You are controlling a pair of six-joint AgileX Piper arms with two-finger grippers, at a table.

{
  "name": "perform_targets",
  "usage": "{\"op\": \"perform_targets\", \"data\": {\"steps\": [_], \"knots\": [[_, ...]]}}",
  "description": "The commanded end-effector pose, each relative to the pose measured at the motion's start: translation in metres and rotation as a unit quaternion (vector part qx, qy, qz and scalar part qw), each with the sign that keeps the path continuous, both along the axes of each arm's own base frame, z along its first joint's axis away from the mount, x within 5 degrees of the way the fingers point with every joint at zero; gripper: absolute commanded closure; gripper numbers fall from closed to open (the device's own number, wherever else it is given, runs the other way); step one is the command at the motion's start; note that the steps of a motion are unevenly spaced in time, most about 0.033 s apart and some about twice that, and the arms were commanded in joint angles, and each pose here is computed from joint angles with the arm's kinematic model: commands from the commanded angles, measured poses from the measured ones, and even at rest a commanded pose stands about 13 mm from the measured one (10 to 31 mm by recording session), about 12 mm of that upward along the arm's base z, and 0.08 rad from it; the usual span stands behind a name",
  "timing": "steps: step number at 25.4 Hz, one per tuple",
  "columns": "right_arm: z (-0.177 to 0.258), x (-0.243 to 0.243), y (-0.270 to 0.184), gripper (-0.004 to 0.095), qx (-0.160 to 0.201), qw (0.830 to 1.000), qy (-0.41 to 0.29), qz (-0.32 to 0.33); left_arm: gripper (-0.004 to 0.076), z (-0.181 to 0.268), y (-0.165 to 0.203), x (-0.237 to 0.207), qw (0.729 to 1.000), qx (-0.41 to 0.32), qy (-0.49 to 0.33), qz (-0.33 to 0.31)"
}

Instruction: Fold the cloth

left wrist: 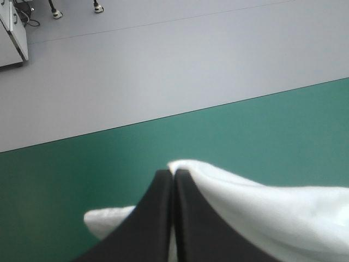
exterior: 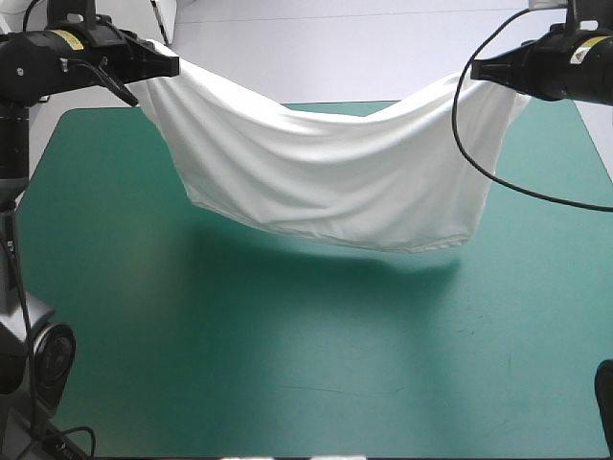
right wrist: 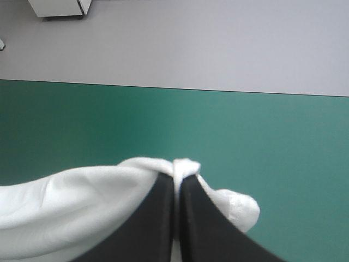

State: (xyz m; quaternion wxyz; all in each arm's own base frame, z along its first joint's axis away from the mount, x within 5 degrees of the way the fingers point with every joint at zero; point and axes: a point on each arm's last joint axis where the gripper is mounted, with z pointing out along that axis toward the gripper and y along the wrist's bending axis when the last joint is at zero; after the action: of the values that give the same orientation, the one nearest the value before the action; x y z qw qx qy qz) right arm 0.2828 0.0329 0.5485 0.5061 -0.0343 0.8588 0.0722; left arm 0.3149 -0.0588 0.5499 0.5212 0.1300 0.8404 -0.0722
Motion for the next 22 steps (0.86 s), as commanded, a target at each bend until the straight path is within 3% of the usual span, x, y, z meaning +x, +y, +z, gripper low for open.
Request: {"op": "perform_targets", "data": {"steps": [1, 8, 18, 21, 22], "knots": [[0.018, 0.003, -0.001, 0.0924, 0.0, 0.996, -0.088, -0.002, 0.0746, 0.014, -0.001, -0.002, 0.998, -0.013, -0.056, 0.0], [0.011, 0.049, -0.003, 0.0924, -0.029, 0.986, -0.164, -0.027, 0.0746, 0.0, -0.005, 0.044, 0.994, -0.016, -0.11, 0.02], [0.011, 0.072, -0.002, 0.0923, -0.024, 0.977, -0.209, -0.033, 0.0746, 0.007, -0.005, 0.068, 0.973, -0.034, -0.226, 0.037], [-0.01, 0.081, -0.001, 0.0924, -0.031, 0.991, -0.127, -0.028, 0.0746, -0.024, -0.008, 0.083, 0.991, -0.015, -0.127, 0.031], [-0.032, 0.088, 0.0, 0.0924, -0.027, 0.998, -0.048, -0.031, 0.0746, -0.04, -0.01, 0.09, 0.997, -0.008, -0.077, 0.03]]}}
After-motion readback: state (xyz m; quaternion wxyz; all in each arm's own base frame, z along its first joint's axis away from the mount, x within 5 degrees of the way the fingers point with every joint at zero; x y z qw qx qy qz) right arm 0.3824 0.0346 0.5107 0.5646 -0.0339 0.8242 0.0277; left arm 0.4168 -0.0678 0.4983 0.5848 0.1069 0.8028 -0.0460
